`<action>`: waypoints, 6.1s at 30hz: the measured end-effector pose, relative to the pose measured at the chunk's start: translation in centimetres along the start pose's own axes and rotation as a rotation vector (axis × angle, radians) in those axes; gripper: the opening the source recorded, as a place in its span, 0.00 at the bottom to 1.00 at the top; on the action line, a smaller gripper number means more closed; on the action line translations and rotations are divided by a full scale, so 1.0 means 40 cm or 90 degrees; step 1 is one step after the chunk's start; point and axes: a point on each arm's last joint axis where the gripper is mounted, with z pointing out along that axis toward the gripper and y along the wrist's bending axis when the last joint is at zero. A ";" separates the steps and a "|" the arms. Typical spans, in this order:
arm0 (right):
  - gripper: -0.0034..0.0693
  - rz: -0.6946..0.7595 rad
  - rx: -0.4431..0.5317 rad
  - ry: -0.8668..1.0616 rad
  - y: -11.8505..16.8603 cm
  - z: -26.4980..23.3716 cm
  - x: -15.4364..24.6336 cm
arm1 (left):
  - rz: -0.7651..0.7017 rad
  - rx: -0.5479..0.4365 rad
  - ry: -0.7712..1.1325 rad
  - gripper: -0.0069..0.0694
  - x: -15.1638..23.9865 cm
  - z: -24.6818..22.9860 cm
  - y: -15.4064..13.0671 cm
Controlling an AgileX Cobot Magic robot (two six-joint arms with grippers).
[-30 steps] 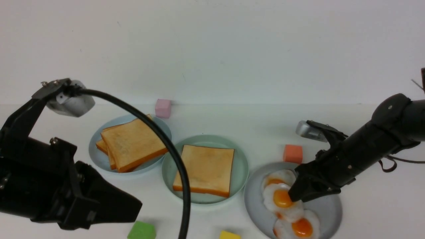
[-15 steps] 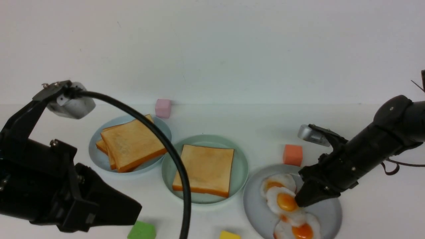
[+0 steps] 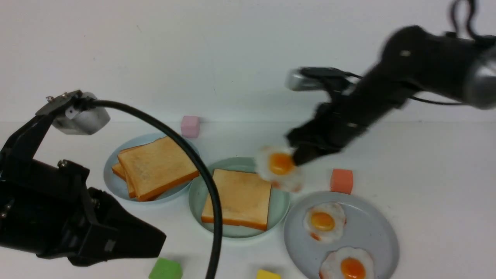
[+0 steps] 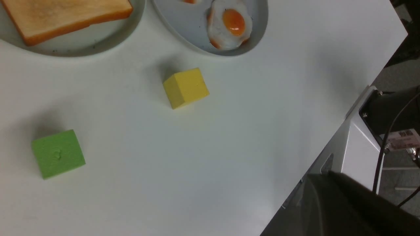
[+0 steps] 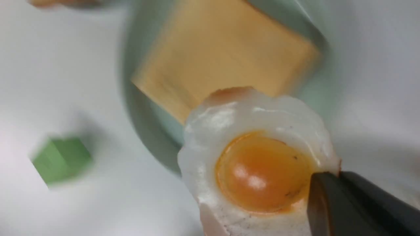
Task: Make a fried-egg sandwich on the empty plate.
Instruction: Use the right arm to place the fried egg on the slice of bread in the middle, then use the left arm to grab a slice of bread, then use the left arm to place a slice of bread on the fried egg in the middle
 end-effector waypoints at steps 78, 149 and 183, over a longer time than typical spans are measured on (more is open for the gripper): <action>0.26 -0.167 -0.043 -0.095 0.236 -0.451 0.298 | -0.513 -0.248 -0.090 0.54 -0.142 0.267 0.663; 0.37 -0.124 -0.065 -0.045 0.242 -0.452 0.317 | -0.174 -0.099 0.012 0.10 -0.211 0.466 0.444; 0.37 -0.124 -0.065 -0.041 0.241 -0.451 0.319 | -0.175 -0.121 0.040 0.51 -0.200 0.464 0.450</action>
